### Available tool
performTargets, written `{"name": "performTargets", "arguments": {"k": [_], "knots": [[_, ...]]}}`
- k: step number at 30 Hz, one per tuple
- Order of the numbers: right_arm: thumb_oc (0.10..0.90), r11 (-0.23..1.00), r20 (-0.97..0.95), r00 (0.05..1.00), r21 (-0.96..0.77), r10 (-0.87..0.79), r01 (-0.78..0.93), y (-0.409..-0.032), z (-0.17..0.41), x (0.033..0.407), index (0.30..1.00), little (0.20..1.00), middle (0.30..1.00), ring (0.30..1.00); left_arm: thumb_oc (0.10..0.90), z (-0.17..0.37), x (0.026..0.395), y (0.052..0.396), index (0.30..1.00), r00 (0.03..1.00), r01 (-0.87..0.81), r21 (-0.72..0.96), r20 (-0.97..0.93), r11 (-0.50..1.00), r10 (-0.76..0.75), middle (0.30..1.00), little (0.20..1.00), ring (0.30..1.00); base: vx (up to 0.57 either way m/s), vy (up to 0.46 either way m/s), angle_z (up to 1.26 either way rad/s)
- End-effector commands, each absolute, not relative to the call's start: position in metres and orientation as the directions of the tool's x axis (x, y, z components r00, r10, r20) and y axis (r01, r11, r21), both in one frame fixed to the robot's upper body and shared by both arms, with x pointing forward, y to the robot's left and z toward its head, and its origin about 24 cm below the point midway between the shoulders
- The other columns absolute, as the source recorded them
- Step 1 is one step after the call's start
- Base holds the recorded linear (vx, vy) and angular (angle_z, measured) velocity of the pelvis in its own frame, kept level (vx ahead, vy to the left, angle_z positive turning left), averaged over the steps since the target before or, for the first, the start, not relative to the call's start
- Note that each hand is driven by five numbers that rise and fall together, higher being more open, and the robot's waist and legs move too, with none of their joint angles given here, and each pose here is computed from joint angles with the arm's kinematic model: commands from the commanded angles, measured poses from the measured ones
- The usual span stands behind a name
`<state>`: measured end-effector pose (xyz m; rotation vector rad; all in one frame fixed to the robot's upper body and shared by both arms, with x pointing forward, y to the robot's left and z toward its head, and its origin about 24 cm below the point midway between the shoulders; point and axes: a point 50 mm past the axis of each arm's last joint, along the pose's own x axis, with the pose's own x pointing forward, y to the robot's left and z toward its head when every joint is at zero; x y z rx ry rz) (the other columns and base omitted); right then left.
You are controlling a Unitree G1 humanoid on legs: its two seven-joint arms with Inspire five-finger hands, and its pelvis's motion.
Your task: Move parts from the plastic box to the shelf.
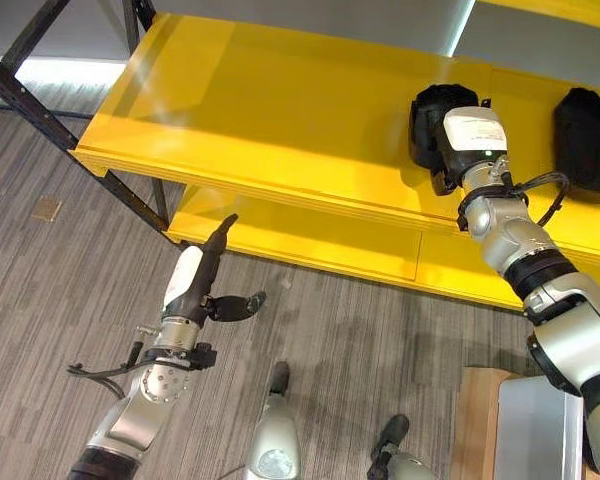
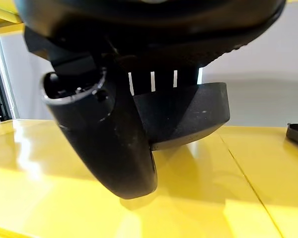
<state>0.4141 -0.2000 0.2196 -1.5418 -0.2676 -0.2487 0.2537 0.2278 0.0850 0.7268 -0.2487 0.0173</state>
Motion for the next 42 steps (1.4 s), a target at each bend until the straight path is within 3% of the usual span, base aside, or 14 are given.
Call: {"name": "performTargets", "arguments": {"k": [1, 42], "knots": [[0.4, -0.012, 0.625, 0.775, -0.778, 0.09, 0.629, -0.174, 0.321, 0.409, 0.3, 0.3, 0.3, 0.3, 0.9, 0.134, 0.256, 0.209, 1.0, 0.869, -0.148, 0.603, 0.457, 0.784, -0.188, 1.0, 1.0, 1.0, 0.0, 0.004, 0.07], [0.4, -0.066, 0.617, 0.787, -0.785, -0.008, 0.615, -0.194, 0.331, 0.412, 0.3, 0.3, 0.3, 0.3, 0.9, 0.14, 0.26, 0.211, 1.0, 0.861, -0.147, 0.6, 0.469, 0.786, -0.197, 1.0, 1.0, 1.0, 0.0, 0.0, 0.01]]}}
